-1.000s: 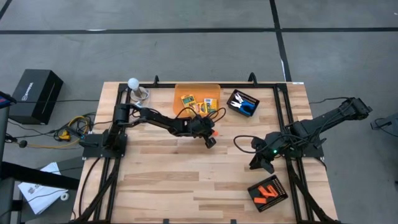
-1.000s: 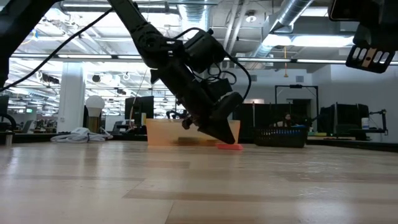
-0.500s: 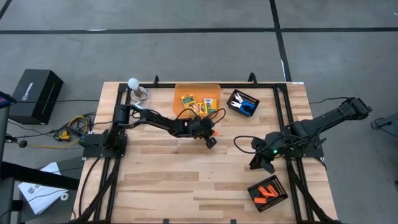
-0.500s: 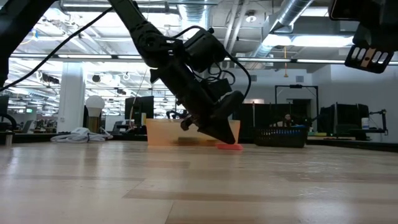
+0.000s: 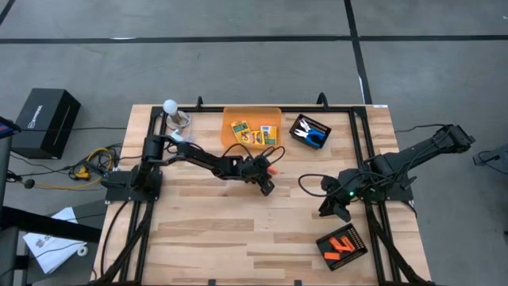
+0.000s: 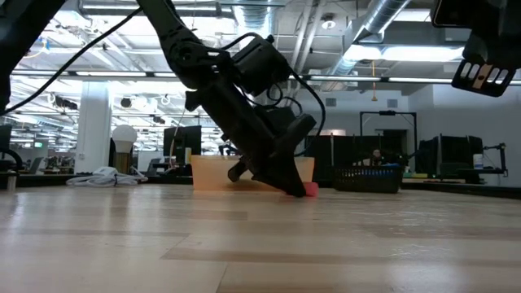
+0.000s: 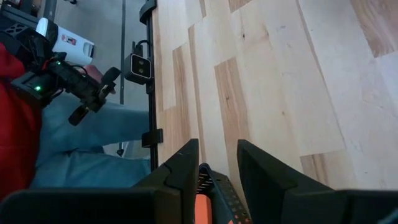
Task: Pick & Place School Supplies
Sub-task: Put the orange eraser into the bottom black bin
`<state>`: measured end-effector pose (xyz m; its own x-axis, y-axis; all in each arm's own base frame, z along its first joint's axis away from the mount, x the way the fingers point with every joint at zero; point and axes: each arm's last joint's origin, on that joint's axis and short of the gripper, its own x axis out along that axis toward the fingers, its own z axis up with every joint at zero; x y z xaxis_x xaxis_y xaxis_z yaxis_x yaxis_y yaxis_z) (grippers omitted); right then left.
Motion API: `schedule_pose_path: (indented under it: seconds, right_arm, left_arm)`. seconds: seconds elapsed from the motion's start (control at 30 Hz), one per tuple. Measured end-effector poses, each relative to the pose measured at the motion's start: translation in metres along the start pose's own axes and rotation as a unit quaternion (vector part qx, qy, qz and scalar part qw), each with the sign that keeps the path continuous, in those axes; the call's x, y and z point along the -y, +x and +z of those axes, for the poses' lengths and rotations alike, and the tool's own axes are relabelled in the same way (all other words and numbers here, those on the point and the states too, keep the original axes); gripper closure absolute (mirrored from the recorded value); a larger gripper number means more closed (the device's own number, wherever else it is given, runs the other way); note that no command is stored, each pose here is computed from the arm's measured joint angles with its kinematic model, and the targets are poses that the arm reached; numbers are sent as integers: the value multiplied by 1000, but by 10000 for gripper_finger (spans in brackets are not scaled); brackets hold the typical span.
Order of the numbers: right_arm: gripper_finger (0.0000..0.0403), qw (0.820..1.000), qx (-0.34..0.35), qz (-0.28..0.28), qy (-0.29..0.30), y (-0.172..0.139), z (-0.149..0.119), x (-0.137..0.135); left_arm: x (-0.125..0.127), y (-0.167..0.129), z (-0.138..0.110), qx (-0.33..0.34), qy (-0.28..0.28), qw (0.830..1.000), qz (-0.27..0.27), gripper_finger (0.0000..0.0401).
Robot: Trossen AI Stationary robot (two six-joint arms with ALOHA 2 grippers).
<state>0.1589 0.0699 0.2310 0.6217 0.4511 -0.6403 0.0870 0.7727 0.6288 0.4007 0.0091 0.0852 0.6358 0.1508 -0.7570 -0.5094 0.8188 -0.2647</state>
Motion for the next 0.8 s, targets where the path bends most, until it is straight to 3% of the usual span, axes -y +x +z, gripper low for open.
schedule_pose_path:
  seconds: [0.23, 0.47, 0.8]
  right_arm:
    - [301, 1000, -3, -1, 0, 0, 0, 0]
    - [301, 1000, -2, -2, -5, 0, 0, 1]
    - [301, 1000, 5, -8, -5, -1, 2, 3]
  left_arm:
    - [4, -3, -8, 5, -5, 1000, 1, 401]
    - [8, -19, 4, 41, -6, 999, 3, 401]
    - [-21, -19, 30, 83, -21, 996, 41, 401]
